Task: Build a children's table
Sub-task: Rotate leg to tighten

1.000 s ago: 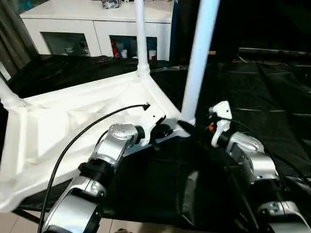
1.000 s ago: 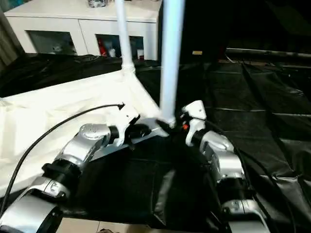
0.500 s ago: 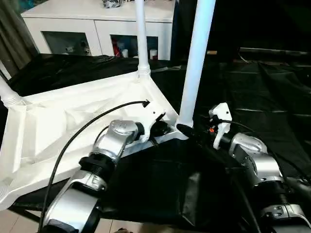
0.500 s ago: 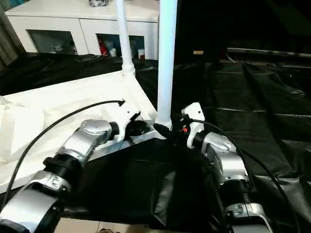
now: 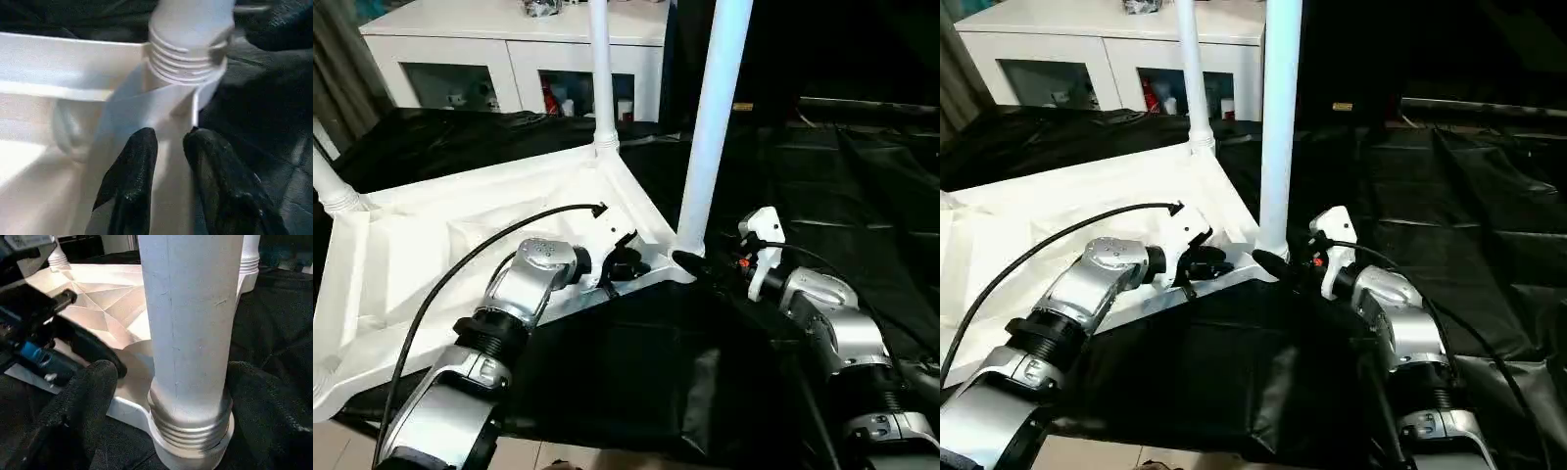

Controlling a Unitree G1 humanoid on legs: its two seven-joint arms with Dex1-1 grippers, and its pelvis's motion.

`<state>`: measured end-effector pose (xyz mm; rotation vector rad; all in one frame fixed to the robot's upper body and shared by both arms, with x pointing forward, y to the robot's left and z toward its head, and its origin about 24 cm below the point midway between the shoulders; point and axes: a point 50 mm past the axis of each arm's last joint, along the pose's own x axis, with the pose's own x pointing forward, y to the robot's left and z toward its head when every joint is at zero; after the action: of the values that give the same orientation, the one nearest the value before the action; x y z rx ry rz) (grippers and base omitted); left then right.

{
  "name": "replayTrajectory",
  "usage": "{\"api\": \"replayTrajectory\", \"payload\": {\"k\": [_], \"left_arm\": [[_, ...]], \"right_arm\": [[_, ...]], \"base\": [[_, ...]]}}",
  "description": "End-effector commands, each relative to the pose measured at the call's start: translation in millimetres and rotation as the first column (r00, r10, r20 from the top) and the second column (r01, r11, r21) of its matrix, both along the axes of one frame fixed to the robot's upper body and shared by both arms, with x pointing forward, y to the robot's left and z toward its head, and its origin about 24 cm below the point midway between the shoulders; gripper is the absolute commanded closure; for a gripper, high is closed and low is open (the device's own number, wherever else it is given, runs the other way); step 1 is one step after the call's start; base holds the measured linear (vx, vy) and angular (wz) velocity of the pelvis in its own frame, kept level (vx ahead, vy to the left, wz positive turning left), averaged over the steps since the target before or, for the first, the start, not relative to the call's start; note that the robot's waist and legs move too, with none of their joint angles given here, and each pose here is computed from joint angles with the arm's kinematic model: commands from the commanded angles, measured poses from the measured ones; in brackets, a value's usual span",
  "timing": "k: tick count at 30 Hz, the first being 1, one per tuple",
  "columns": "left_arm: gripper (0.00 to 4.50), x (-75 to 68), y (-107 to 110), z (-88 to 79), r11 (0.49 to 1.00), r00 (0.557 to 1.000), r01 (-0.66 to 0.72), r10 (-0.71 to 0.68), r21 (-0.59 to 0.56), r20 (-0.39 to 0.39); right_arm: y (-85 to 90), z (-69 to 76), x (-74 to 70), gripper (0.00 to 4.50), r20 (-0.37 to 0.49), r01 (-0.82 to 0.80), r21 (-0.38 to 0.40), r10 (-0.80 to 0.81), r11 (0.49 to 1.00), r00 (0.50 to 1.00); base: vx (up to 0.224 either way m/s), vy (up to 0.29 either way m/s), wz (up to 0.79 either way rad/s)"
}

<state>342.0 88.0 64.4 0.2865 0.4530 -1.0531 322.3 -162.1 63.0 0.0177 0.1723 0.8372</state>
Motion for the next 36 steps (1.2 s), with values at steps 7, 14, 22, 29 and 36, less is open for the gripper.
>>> {"api": "replayTrajectory", "payload": {"k": [7,14,22,29,36], "left_arm": [[3.06,-4.0,3.9,-3.7,1.000,0.999,0.018,-0.018,0.019,-0.028],[3.06,-4.5,7.7,-9.2,0.998,1.000,0.005,-0.003,0.060,-0.030],[3.84,-5.3,9.2,-9.0,0.999,0.999,0.004,-0.002,0.050,-0.038],[4.26,-8.4,8.9,-8.2,0.999,0.998,0.044,-0.043,0.022,-0.049],[4.42,-12.5,10.9,-10.0,0.997,0.996,0.072,-0.071,0.022,-0.061]], "right_arm": [[1.3,2.0,-1.3,0.62,0.001,-0.026,-0.008,0.026,1.000,1.000],[2.4,1.9,-2.0,0.62,0.002,-0.035,-0.012,0.035,0.999,0.999],[2.3,2.0,-2.1,0.62,0.002,-0.040,-0.014,0.040,0.999,0.999],[-2.6,-0.3,-3.7,0.62,-0.007,-0.079,-0.061,0.079,0.995,0.997],[-6.0,-1.4,-3.9,0.62,-0.003,-0.105,-0.116,0.105,0.988,0.994]], "base": [[0.000,0.000,0.00],[0.000,0.000,0.00],[0.000,0.000,0.00],[0.000,0.000,0.00],[0.000,0.000,0.00]]}}
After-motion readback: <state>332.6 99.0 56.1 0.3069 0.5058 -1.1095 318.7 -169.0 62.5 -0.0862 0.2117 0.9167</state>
